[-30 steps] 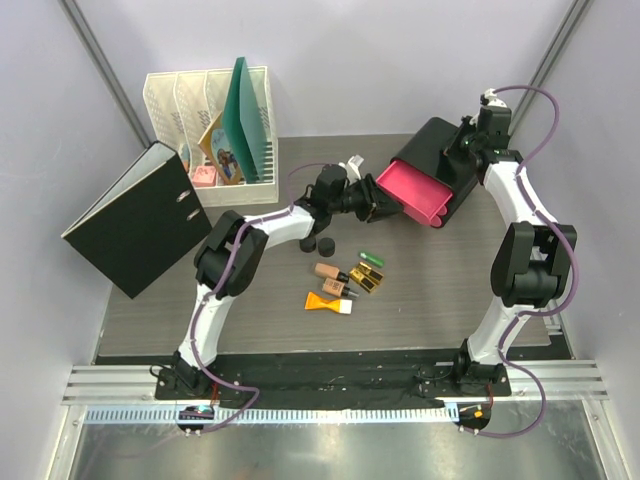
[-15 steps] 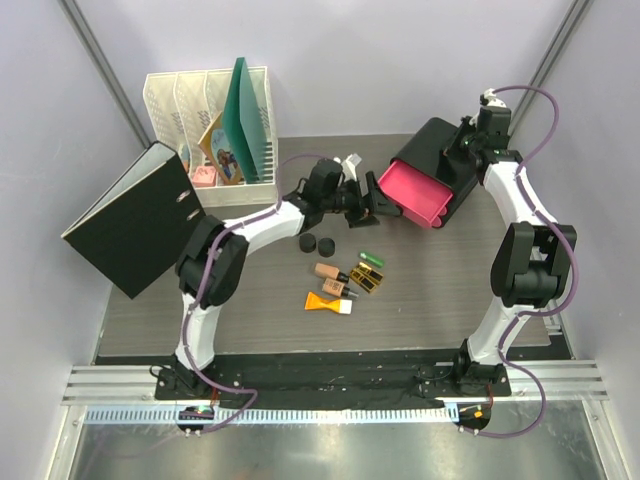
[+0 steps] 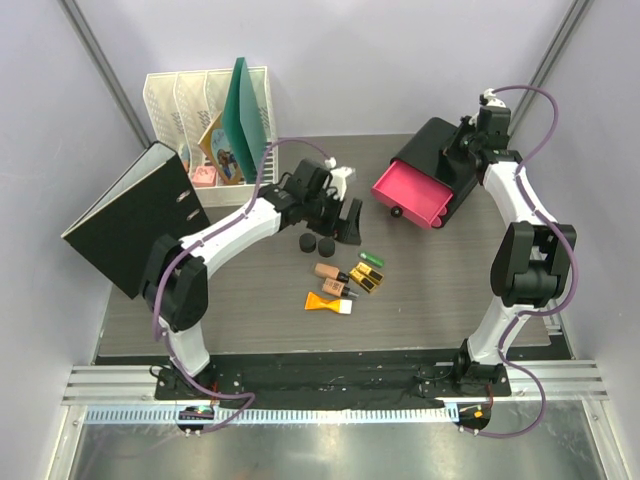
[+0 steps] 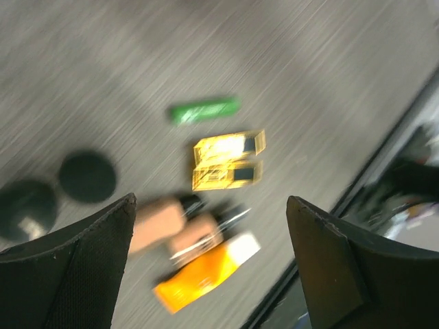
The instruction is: Organize the makeup
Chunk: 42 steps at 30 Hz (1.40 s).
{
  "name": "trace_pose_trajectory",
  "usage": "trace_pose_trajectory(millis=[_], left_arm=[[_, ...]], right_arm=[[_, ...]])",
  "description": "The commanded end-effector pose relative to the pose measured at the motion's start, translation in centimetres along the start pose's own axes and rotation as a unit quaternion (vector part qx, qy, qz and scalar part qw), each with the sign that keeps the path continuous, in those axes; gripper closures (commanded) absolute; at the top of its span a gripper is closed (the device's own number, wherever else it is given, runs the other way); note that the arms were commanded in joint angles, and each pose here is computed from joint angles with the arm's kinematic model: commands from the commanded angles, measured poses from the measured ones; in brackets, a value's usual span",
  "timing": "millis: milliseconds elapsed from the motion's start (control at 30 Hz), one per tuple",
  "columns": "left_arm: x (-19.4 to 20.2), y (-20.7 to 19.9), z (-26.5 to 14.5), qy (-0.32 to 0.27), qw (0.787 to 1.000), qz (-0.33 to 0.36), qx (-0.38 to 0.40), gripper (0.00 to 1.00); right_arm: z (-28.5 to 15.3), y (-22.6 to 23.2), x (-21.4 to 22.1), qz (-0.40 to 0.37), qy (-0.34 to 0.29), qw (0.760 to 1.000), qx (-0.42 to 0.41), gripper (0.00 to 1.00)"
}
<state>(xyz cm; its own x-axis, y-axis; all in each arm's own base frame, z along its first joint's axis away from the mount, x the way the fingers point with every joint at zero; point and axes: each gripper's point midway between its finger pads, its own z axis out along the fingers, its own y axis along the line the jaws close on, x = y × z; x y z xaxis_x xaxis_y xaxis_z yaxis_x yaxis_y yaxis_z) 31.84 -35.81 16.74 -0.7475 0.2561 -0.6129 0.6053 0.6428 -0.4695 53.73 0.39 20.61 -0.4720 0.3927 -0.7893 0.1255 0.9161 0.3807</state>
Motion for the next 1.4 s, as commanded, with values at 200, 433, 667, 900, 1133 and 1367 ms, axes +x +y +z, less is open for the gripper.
trace_pose_trajectory(millis=[200,433,667,900,1133,1367], left_arm=[[11.0,6.0,-2.9,0.185,0.961,0.163,-0.125,0.12],[13.7,4.3,-3.5,0.205,0.951,0.204,-0.109,0.21],[16.0,1.1,-2.5,0.211,0.949,0.228,-0.060,0.25],[17.5,1.0,-0.7,0.239,0.944,0.223,-0.042,0.32],[19.4,2.0,1.0,0.260,0.939,0.222,-0.042,0.40],[19.9,2.1,2.1,0.266,0.938,0.218,-0.040,0.77]], right_arm=[[0.5,-4.5,12.4,0.004,0.195,0.978,0.073,0.99],[0.7,-4.4,12.7,0.002,0.202,0.977,0.073,0.99],[0.7,-4.7,13.2,0.001,0.210,0.975,0.075,0.99],[0.8,-4.7,13.5,0.000,0.215,0.974,0.076,0.99],[0.9,-4.7,13.8,0.002,0.218,0.973,0.074,0.99],[0.7,-4.6,13.9,0.002,0.220,0.973,0.072,0.99]])
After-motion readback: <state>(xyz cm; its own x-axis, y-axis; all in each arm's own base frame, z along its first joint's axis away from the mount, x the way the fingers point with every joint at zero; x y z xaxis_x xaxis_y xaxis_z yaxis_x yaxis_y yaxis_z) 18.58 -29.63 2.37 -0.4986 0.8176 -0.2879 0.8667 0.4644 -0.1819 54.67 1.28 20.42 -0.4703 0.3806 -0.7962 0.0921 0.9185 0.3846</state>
